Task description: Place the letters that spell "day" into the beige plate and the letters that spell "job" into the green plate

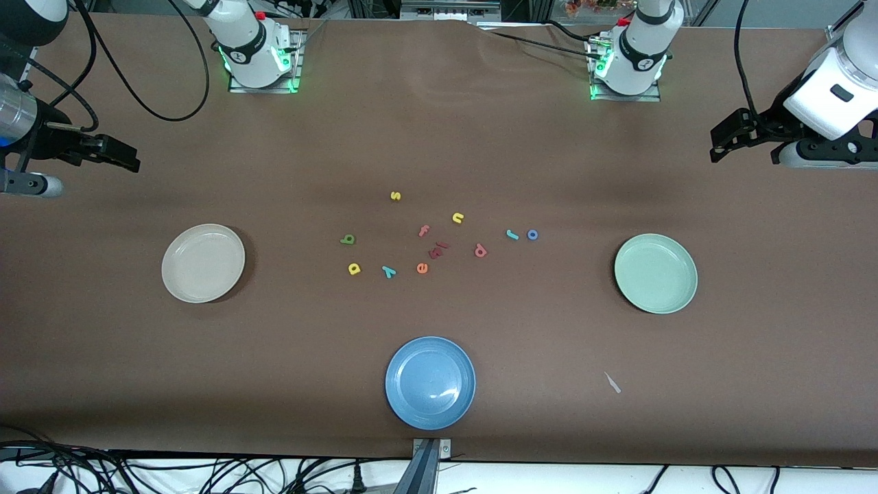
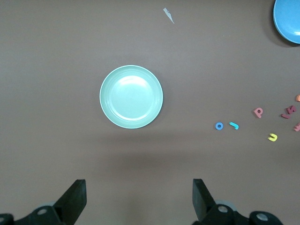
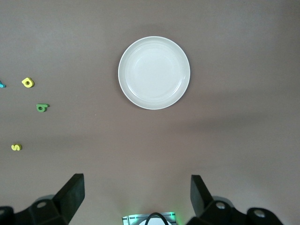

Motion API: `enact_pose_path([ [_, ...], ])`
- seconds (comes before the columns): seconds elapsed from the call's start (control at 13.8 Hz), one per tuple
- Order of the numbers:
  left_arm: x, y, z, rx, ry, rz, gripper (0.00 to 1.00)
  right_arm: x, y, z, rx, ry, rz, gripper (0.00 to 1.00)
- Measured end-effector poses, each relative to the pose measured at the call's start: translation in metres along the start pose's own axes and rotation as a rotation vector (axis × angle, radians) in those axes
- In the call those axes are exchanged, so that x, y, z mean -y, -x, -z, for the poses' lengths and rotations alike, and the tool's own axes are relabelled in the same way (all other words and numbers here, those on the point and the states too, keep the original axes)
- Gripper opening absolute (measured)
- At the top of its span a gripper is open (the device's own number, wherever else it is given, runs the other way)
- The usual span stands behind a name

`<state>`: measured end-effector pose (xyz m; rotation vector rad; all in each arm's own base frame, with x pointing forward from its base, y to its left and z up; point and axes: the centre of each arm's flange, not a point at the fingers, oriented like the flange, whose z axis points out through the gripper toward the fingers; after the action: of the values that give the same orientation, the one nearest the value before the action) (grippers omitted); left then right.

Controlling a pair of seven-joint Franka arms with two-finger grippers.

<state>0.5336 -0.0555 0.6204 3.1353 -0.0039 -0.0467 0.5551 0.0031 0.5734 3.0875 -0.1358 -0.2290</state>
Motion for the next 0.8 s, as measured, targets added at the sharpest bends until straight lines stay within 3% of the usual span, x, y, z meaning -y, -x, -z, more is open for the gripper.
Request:
enact_pose_path([
  [0.8,0.0001,0.0009,-0.0008,0.009,-0.001,0.000,1.00,-0.0012,-0.0003,-0.0003,0.001,0.000,0.001,1.00],
])
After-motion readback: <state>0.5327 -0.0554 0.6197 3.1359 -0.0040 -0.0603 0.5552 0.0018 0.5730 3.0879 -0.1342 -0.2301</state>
